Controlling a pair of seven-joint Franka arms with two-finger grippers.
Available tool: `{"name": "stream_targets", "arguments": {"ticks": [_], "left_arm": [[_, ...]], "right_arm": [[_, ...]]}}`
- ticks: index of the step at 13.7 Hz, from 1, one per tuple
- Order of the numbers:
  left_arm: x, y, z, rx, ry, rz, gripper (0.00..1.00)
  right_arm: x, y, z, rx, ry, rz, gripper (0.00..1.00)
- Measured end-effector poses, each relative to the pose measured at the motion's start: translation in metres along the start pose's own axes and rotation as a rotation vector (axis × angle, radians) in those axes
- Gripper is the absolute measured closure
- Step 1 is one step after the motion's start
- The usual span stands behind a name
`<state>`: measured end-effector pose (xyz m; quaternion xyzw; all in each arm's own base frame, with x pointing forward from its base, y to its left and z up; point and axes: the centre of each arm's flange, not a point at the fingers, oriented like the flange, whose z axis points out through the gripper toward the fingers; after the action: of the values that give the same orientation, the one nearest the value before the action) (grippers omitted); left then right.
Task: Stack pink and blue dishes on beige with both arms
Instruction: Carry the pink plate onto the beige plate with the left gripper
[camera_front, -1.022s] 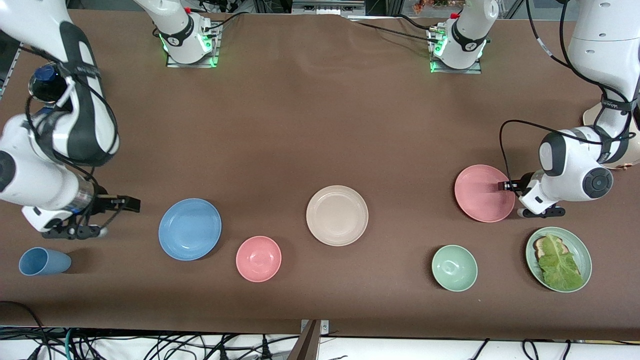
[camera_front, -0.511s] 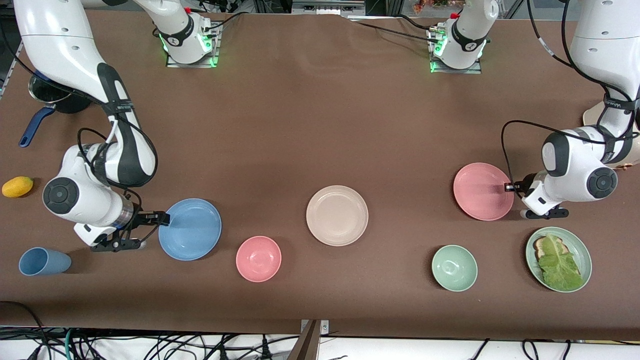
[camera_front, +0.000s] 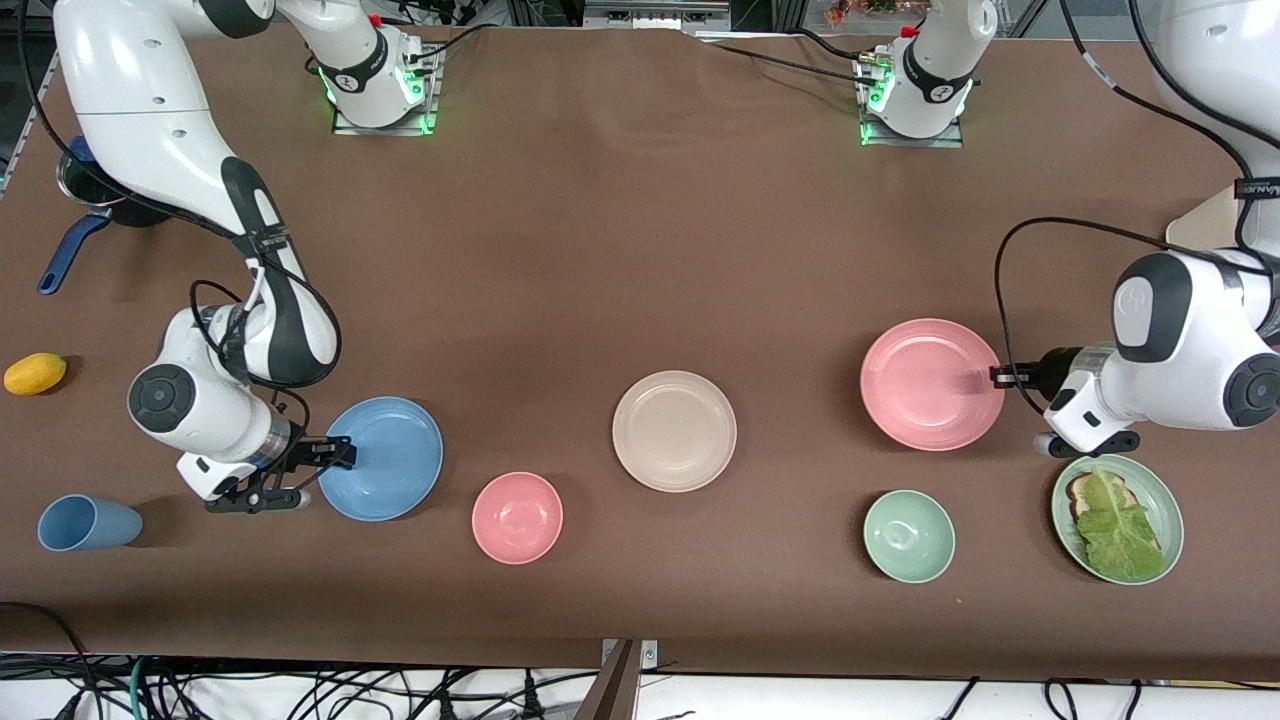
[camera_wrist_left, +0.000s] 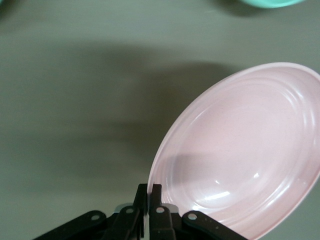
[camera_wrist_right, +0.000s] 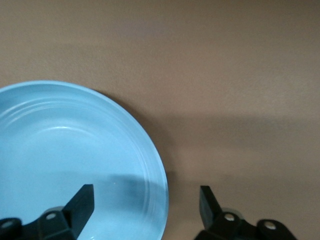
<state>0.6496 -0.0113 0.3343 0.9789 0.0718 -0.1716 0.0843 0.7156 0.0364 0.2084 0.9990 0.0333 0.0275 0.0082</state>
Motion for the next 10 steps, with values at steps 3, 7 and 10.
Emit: {"name": "stream_targets", "arguments": {"ticks": [3, 7, 10], "left_arm": [[-0.017, 0.095, 0.008, -0.057, -0.013, -0.034, 0.95], [-0.018, 0.211, 0.069, -0.083, 0.088, -0.089, 0.95], [-0.011, 0.266, 0.118, -0.143, 0.166, -0.152, 0.95]], "right_arm": [[-0.001, -0.002, 0.003, 0.001, -0.006, -0.003, 0.34], [-0.01, -0.004, 0.014, 0.008, -0.033, 0.003, 0.62], [-0.008, -0.006, 0.009, 0.02, -0.027, 0.011, 0.91]]}}
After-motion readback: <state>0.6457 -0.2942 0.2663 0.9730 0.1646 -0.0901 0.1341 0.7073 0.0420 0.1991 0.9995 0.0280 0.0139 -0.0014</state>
